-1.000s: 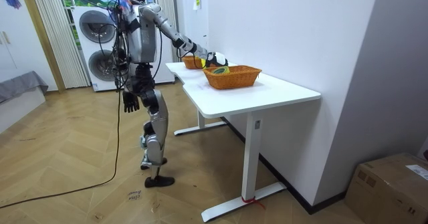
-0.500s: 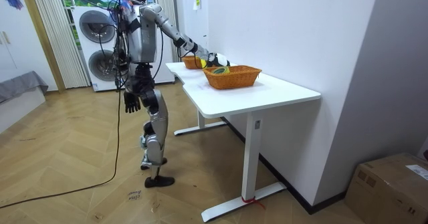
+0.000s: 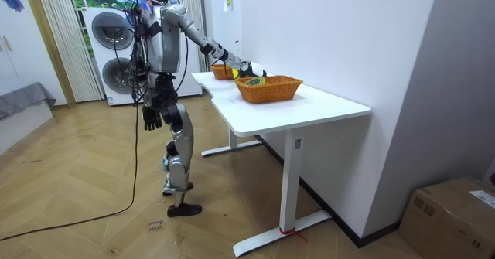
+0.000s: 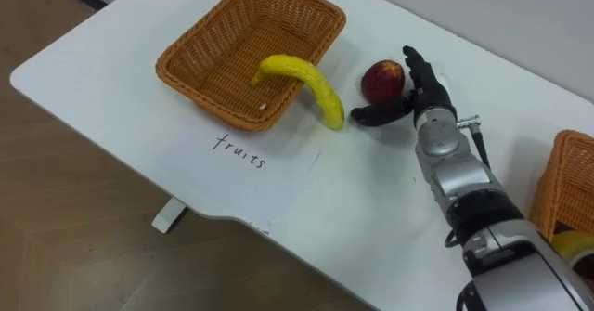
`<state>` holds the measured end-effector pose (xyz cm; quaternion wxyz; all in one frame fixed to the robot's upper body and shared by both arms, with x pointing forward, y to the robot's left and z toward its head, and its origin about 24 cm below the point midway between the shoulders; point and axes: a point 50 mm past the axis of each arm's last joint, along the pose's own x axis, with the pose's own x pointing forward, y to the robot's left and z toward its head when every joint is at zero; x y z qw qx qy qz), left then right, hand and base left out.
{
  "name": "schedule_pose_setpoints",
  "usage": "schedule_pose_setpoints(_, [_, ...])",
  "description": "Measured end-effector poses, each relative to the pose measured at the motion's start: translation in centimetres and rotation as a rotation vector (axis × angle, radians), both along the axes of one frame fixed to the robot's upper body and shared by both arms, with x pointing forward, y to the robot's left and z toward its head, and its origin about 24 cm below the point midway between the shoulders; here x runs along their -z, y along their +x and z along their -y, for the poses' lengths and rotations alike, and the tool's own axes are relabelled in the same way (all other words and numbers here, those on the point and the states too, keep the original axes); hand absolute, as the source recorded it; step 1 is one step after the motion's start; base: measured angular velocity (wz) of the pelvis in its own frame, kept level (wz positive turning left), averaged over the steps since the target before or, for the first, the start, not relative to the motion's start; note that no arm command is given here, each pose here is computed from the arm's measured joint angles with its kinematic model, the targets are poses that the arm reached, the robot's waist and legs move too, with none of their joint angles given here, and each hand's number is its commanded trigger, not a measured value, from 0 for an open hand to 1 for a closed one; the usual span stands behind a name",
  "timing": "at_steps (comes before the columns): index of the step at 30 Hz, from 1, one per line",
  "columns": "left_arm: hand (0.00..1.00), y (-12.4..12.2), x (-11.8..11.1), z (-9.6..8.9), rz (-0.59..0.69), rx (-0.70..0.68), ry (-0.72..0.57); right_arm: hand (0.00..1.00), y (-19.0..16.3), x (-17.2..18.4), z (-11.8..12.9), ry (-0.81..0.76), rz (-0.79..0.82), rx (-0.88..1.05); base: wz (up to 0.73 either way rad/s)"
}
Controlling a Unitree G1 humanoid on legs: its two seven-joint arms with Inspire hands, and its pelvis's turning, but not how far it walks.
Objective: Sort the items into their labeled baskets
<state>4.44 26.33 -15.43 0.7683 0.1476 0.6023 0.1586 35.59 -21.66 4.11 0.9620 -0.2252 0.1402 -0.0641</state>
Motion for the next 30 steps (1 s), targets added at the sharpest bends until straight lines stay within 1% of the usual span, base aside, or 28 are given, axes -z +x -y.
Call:
schedule_pose_setpoints(9, [0.00, 0.6, 0.0, 0.2, 0.024, 0.022, -0.002, 0.00, 0.4, -0.3, 0.4, -0.013, 0.006, 0.013, 0.00])
schedule_pose_setpoints(13, [0.00, 0.7, 0.0, 0.2, 0.024, 0.027, -0.007, 0.00, 0.5, -0.4, 0.6, -0.057, 0.007, 0.006, 0.00])
schedule_pose_setpoints(19, [0.00, 0.7, 0.0, 0.2, 0.024, 0.030, -0.021, 0.00, 0.8, -0.9, 0.6, -0.108, 0.015, -0.011, 0.00])
schedule_pose_setpoints(30, [0.00, 0.2, 0.2, 0.2, 0.001, 0.019, -0.081, 0.00, 1.2, -1.4, 0.9, -0.126, -0.004, -0.036, 0.00])
